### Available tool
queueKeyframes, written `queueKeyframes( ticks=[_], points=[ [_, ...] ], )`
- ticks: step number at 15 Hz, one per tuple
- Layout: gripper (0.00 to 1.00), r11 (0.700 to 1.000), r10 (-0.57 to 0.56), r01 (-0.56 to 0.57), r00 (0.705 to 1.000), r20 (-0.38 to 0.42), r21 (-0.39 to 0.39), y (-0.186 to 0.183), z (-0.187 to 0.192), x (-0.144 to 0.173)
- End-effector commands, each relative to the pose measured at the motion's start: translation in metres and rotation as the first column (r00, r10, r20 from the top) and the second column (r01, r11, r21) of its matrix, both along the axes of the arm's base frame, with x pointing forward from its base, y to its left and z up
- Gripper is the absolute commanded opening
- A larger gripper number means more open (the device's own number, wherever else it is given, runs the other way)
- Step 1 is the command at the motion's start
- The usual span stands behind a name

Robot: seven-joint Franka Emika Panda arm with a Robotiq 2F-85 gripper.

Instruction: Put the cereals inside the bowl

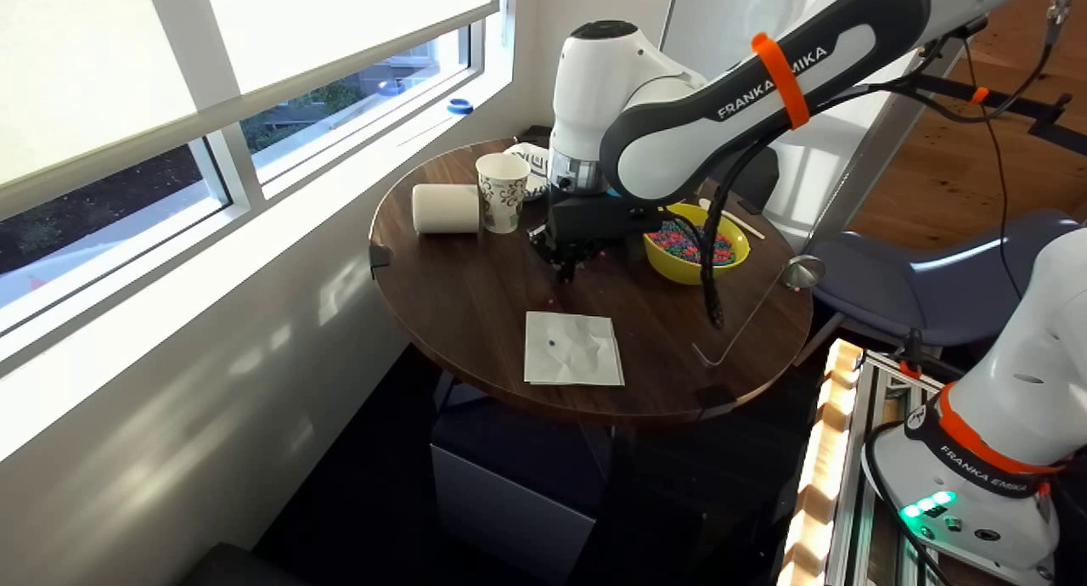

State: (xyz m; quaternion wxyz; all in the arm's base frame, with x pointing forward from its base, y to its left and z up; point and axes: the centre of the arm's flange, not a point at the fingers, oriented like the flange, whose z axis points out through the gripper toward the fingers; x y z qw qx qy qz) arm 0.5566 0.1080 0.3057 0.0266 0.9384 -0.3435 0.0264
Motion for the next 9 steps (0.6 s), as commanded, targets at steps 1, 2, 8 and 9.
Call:
queueKeyframes(
  ticks=[1,2,8,9],
  points=[
    [0.02,1.0,-0.011,0.011,1.0,-0.007,-0.016,0.004,-0.005,0.002],
    [0.04,1.0,-0.01,0.01,1.0,-0.006,-0.016,0.005,-0.003,0.0],
    [0.04,1.0,0.003,-0.003,0.999,0.05,-0.009,0.012,0.038,-0.016],
    [0.04,1.0,0.003,-0.002,0.998,0.066,-0.011,0.012,0.049,-0.02]
  ],
)
